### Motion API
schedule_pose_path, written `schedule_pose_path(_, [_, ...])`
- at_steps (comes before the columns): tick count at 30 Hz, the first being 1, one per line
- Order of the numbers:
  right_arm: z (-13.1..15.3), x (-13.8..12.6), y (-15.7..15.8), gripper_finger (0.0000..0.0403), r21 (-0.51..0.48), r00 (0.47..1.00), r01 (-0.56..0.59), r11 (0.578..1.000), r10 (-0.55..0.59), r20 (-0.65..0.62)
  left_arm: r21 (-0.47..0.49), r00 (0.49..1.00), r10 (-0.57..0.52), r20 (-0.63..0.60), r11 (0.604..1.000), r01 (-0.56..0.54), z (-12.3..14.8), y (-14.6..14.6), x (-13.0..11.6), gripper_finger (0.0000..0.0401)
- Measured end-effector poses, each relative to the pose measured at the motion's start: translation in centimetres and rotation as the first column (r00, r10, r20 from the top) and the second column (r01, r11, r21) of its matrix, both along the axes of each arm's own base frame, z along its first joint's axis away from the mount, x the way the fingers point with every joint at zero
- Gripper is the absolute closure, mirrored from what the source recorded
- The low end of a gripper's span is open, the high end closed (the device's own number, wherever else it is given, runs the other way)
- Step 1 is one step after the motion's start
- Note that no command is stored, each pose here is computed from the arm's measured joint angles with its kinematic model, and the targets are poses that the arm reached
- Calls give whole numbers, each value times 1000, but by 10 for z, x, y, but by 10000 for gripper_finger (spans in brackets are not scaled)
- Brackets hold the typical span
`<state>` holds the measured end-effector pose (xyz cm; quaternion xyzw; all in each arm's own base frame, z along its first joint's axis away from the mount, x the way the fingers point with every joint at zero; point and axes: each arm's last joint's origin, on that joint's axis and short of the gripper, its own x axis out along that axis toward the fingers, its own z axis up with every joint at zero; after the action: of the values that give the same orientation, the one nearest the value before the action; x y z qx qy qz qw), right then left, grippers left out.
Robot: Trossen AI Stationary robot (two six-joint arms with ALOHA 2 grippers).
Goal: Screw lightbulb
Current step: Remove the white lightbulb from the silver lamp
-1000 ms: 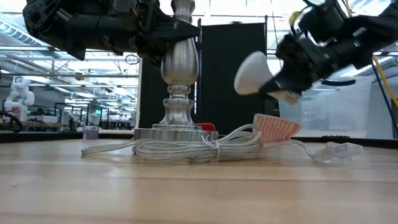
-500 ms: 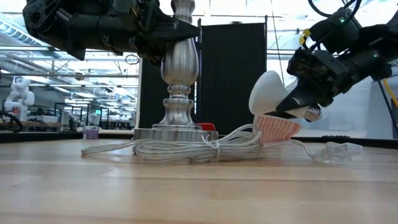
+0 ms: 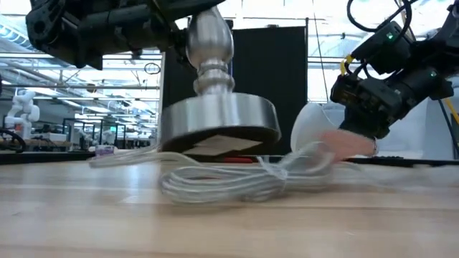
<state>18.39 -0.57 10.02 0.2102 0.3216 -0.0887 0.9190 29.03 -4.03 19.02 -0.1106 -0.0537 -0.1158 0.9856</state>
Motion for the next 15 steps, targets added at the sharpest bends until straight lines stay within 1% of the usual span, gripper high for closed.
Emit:
schedule_pose_path(4, [-6,1,0,255,-1,1000,-2,1000,2,-27,9,1000,18,9,1000,-18,1,1,0,211])
schedule_pose_path(7, [-10,1,0,249,3,999,2,1000,-2,-44,7,999,-1,41,1000,0,4,1,0,211])
schedule_pose_path(10, [-14,2,0,243,6,999,4,1000,-3,-53,8,999,-15,39,1000,15,4,0,0,211])
schedule_pose_path(13, [-16,4,0,248,9,999,7,1000,-6,-48,29,999,-19,30,999,18,3,0,0,211])
schedule_pose_path(15, [-18,6,0,253,8,999,8,1000,-8,-41,63,1000,-16,10,998,15,1,0,1,211])
